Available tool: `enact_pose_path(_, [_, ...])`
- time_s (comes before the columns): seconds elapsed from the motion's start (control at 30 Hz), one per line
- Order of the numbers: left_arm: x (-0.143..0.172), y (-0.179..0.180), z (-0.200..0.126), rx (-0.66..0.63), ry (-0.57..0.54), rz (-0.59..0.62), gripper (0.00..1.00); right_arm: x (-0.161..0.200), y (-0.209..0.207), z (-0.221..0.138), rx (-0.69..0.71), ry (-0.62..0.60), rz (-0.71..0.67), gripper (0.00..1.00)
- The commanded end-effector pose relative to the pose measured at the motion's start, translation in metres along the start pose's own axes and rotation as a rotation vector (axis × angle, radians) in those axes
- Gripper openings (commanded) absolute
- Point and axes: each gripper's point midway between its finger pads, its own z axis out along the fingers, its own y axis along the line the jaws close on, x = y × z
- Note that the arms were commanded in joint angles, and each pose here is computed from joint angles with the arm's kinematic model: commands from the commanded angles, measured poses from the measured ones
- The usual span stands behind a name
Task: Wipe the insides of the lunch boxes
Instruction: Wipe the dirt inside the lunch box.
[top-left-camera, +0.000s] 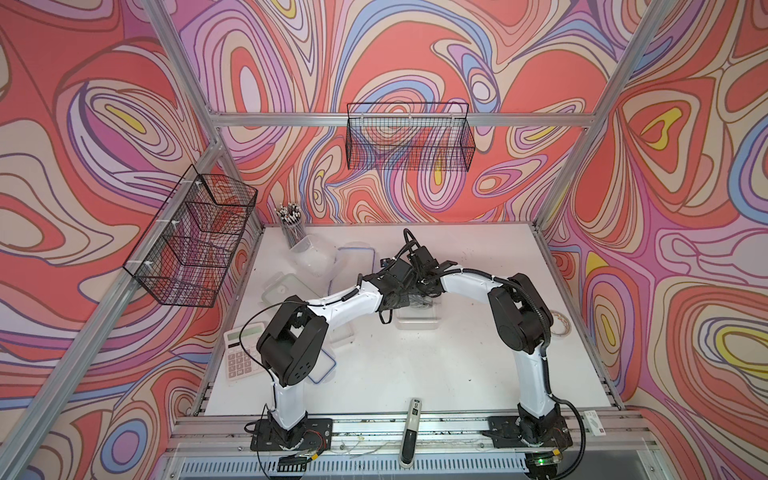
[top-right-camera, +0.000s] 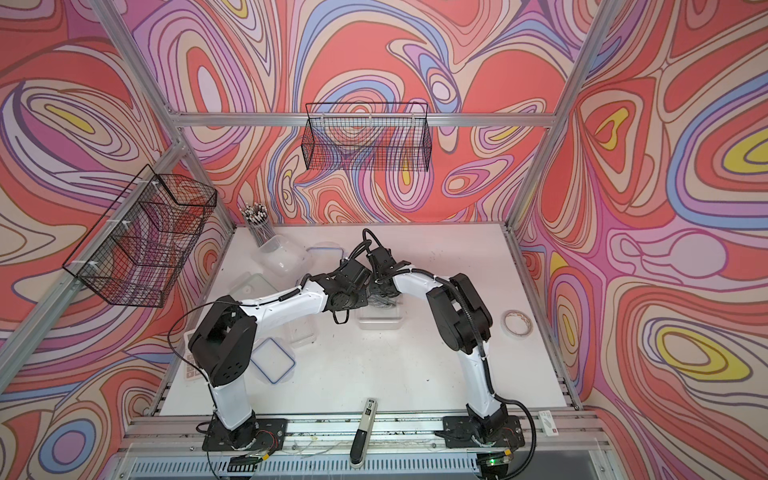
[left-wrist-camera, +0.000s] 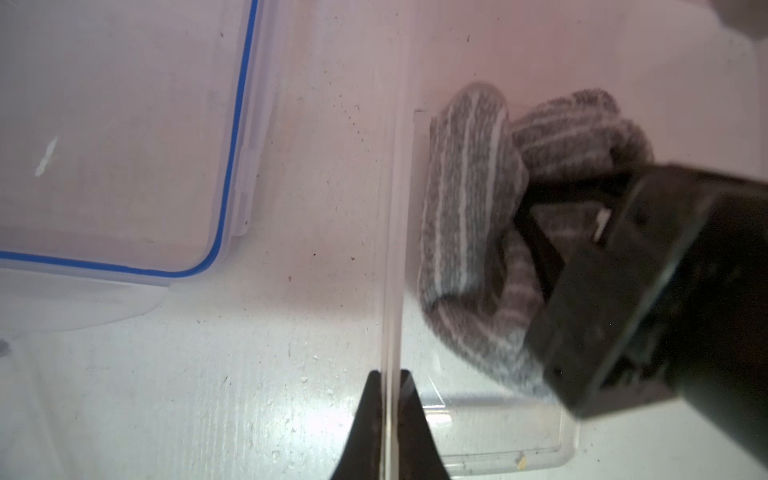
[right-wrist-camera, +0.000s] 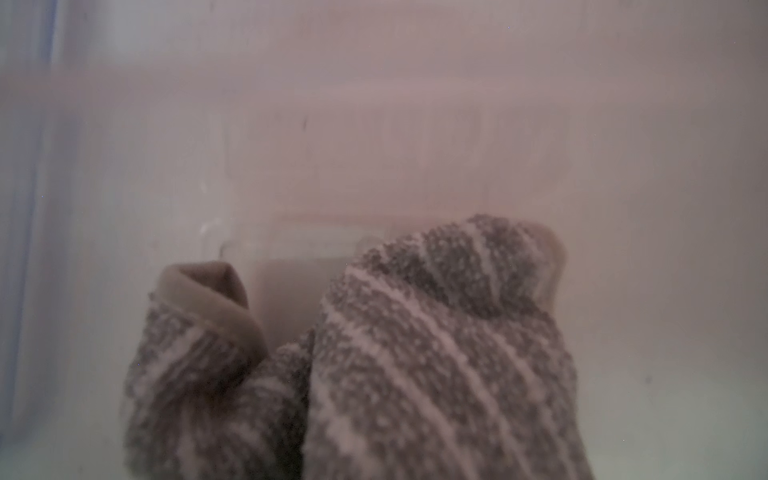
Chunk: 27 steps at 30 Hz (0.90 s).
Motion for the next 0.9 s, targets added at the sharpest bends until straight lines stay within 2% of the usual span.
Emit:
enact_pose_path(0.0, [-0.012, 0.017, 0.003, -0.070, -0.008, -0.015, 0.00, 0.065, -0.004, -0.008, 0.022, 0.179, -0.056, 0.00])
enact_pose_path(0.17, [-0.018, 0.020, 0.006, -0.071, -0.008, -0.031, 0.00, 0.110, 0.001, -0.018, -0.017, 0.273, -0.050, 0.00])
enact_pose_path(0.33, [-0.012, 0.012, 0.011, -0.032, 0.030, -0.045, 0.00, 0.123, 0.035, -0.020, -0.188, 0.306, 0.008, 0.00])
enact_pose_path(0.7, [0.003, -0.006, 0.012, 0.043, 0.072, -0.053, 0.00, 0.082, 0.103, -0.019, -0.468, 0.253, 0.060, 0.00])
enact_pose_path(0.87, [0.008, -0.012, 0.008, 0.060, 0.090, -0.030, 0.00, 0.065, 0.104, -0.009, -0.441, 0.229, 0.045, 0.00])
